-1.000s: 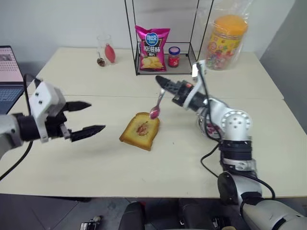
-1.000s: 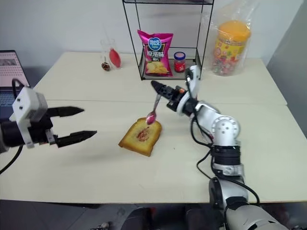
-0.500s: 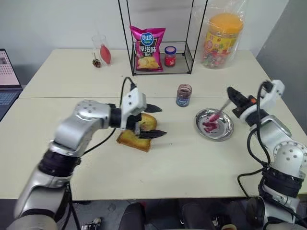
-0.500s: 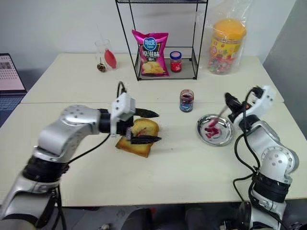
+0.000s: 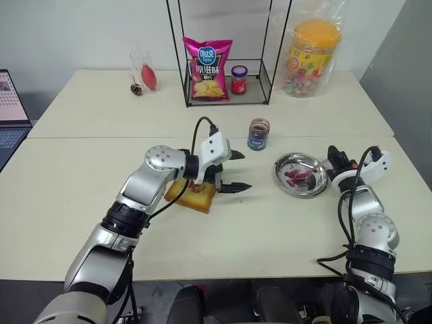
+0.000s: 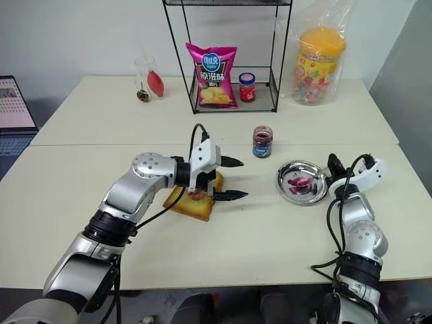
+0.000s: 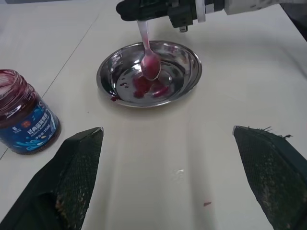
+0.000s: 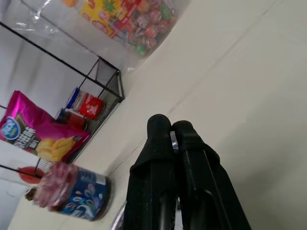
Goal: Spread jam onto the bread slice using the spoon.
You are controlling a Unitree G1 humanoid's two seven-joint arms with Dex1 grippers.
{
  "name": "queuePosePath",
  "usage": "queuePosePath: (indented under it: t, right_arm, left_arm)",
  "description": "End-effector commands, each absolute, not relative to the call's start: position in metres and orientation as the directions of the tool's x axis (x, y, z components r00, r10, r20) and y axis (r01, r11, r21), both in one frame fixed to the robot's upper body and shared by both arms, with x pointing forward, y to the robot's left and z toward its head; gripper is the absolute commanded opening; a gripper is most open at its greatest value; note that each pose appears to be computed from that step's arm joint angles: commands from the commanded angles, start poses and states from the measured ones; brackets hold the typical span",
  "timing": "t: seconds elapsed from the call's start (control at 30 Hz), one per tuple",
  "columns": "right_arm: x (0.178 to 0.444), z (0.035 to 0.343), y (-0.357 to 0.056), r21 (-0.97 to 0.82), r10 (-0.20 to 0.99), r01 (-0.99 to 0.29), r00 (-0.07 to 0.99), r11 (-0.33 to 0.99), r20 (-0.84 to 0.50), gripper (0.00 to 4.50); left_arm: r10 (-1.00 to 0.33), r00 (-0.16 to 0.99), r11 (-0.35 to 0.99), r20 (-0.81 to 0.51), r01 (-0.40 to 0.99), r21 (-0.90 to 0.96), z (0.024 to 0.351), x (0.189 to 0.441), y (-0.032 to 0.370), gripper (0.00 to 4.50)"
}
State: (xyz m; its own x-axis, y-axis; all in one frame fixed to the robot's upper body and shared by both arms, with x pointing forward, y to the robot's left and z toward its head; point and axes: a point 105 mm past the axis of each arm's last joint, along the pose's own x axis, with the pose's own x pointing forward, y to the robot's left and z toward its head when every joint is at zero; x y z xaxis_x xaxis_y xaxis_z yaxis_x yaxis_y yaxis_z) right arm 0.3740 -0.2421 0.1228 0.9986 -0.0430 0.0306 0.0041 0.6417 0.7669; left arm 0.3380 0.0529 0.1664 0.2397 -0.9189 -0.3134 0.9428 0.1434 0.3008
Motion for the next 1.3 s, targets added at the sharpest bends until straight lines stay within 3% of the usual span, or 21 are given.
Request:
queuePosePath:
  t: [0.03, 0.37, 0.63, 0.7, 0.83, 0.9, 1.0, 1.03, 1.1, 1.13, 1.3]
  right_arm:
    - [0.380, 0.139, -0.244, 0.767, -0.054, -0.058, 0.991, 0.639, 0.119, 0.52]
    - [0.383, 0.132, -0.249, 0.756, -0.064, -0.036, 0.993, 0.653, 0.103, 2.83]
    - [0.384, 0.129, -0.261, 0.713, -0.110, 0.017, 0.990, 0.701, 0.085, 4.39]
    - [0.383, 0.132, -0.265, 0.698, -0.121, 0.018, 0.988, 0.716, 0.099, 4.46]
    - [0.369, 0.168, -0.276, 0.542, -0.099, -0.014, 0.979, 0.840, 0.178, 4.46]
    - [0.361, 0.191, -0.270, 0.432, -0.006, -0.093, 0.975, 0.897, 0.222, 4.46]
    - [0.346, 0.216, -0.243, 0.146, 0.265, -0.294, 0.946, 0.945, 0.188, 4.46]
    - [0.337, 0.221, -0.229, 0.043, 0.394, -0.404, 0.907, 0.914, 0.145, 4.46]
    - [0.308, 0.218, -0.196, -0.125, 0.674, -0.674, 0.737, 0.728, -0.051, 4.46]
    - [0.295, 0.212, -0.188, -0.160, 0.743, -0.758, 0.651, 0.632, -0.153, 4.46]
    - [0.270, 0.192, -0.194, -0.137, 0.783, -0.889, 0.450, 0.436, -0.429, 4.46]
  left_arm:
    - [-0.928, 0.243, 0.132, -0.282, 0.923, 0.362, 0.183, 0.339, 0.050, 4.50]
    - [-0.921, 0.277, 0.162, -0.273, 0.912, 0.378, 0.184, 0.339, 0.055, 4.50]
    - [-0.918, 0.295, 0.179, -0.266, 0.905, 0.387, 0.186, 0.341, 0.058, 4.50]
    - [-0.916, 0.304, 0.189, -0.260, 0.901, 0.391, 0.187, 0.342, 0.060, 4.50]
    - [-0.905, 0.365, 0.278, -0.216, 0.895, 0.348, 0.207, 0.347, 0.086, 4.50]
    - [-0.884, 0.411, 0.330, -0.222, 0.886, 0.325, 0.214, 0.348, 0.109, 4.50]
    - [-0.825, 0.511, 0.438, -0.243, 0.848, 0.298, 0.225, 0.350, 0.152, 4.50]
    - [-0.793, 0.549, 0.479, -0.264, 0.830, 0.286, 0.227, 0.348, 0.172, 4.50]
    - [-0.742, 0.597, 0.539, -0.306, 0.802, 0.257, 0.228, 0.337, 0.210, 4.50]
    - [-0.724, 0.607, 0.555, -0.328, 0.795, 0.246, 0.226, 0.331, 0.223, 4.50]
    - [-0.659, 0.613, 0.585, -0.435, 0.782, 0.216, 0.213, 0.306, 0.261, 4.50]
